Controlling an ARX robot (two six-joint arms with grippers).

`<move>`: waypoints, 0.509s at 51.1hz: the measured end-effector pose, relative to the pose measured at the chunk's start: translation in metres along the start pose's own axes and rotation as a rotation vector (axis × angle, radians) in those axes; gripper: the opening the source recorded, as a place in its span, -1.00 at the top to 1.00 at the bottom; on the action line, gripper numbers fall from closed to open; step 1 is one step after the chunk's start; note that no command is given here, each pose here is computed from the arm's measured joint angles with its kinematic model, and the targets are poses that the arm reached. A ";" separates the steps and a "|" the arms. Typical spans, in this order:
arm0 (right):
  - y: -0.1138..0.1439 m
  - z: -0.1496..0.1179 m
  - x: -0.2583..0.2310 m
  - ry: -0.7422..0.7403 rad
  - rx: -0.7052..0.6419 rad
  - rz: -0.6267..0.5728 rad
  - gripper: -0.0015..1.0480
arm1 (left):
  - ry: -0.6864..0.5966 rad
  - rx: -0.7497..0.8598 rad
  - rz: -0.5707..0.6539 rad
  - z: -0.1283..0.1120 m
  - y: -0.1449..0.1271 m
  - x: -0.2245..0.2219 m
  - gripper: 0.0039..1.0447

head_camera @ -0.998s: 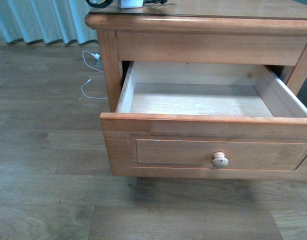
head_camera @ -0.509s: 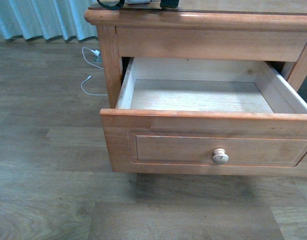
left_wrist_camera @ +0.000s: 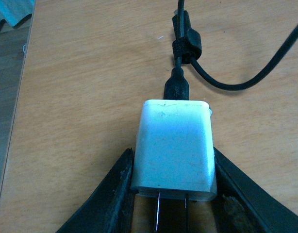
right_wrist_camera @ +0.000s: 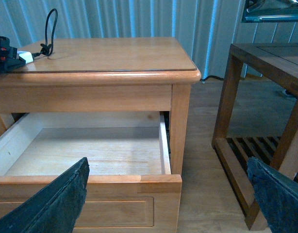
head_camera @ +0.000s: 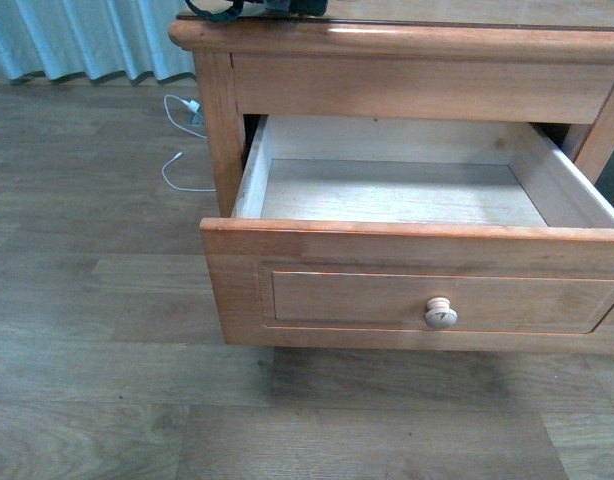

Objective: Put charger into drawer

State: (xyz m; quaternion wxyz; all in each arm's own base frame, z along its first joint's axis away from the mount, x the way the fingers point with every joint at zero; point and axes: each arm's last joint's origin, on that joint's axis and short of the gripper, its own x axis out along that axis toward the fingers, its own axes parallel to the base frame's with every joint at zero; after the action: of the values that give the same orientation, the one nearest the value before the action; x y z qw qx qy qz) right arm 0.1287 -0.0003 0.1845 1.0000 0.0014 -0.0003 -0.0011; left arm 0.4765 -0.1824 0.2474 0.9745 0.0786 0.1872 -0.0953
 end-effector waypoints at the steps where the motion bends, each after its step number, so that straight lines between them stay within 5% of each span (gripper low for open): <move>1: 0.000 0.000 0.000 0.000 0.000 0.000 -0.85 | -0.001 -0.001 -0.001 0.000 0.000 -0.001 0.23; 26: 0.000 0.000 0.000 0.000 0.000 0.000 -0.85 | -0.068 -0.001 -0.244 -0.016 -0.038 -0.078 0.24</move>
State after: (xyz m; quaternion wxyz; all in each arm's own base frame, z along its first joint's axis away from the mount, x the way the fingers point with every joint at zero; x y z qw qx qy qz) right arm 0.1287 -0.0003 0.1845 1.0000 0.0014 -0.0003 -0.0011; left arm 0.3920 -0.2045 0.2582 0.9615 0.0514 0.1625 -0.2154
